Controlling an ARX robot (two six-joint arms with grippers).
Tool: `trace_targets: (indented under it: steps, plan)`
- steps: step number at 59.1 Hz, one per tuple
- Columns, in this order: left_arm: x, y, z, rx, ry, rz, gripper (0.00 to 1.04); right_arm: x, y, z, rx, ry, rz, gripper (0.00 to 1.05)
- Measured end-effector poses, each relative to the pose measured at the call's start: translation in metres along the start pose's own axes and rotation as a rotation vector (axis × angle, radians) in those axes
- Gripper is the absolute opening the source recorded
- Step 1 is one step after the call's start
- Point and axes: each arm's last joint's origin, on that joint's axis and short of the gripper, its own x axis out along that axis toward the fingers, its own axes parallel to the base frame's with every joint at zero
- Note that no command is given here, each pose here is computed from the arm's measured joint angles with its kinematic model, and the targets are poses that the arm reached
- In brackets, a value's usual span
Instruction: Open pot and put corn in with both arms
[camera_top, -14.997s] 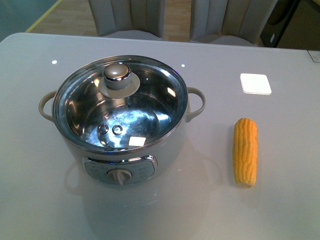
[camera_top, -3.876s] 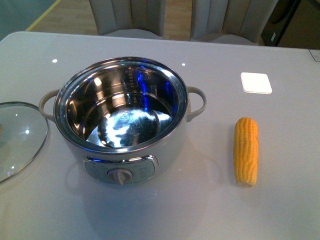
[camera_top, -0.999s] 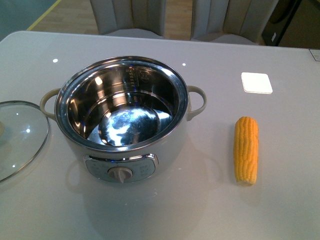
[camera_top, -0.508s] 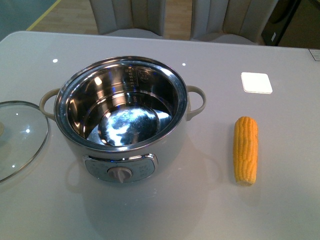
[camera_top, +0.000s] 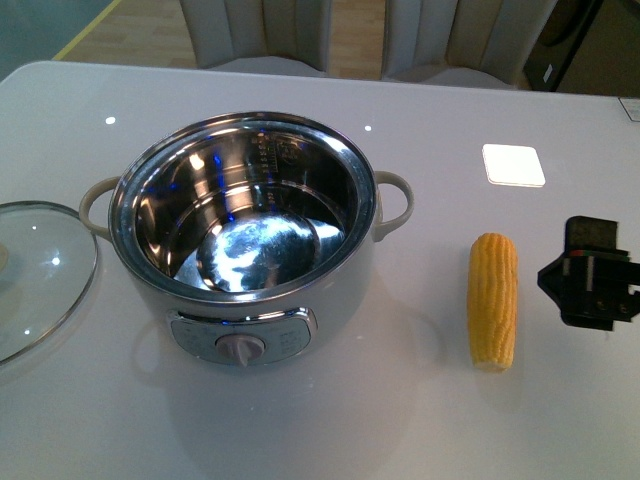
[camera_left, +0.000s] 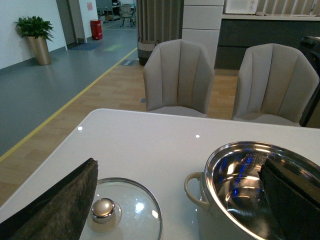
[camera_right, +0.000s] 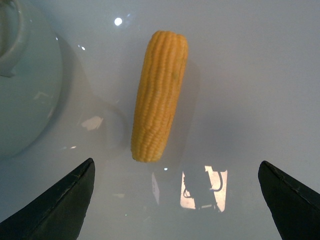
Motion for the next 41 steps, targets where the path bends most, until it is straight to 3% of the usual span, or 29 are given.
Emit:
trace_targets:
  steps: [18, 41]
  plan:
    - [0.0, 0.0, 0.0, 0.0, 0.0, 0.0, 0.98, 0.051, 0.013, 0.01, -0.021, 0.076, -0.063, 0.96]
    - [0.0, 0.0, 0.0, 0.0, 0.0, 0.0, 0.98, 0.082, 0.032, 0.018, 0.018, 0.136, -0.084, 0.96]
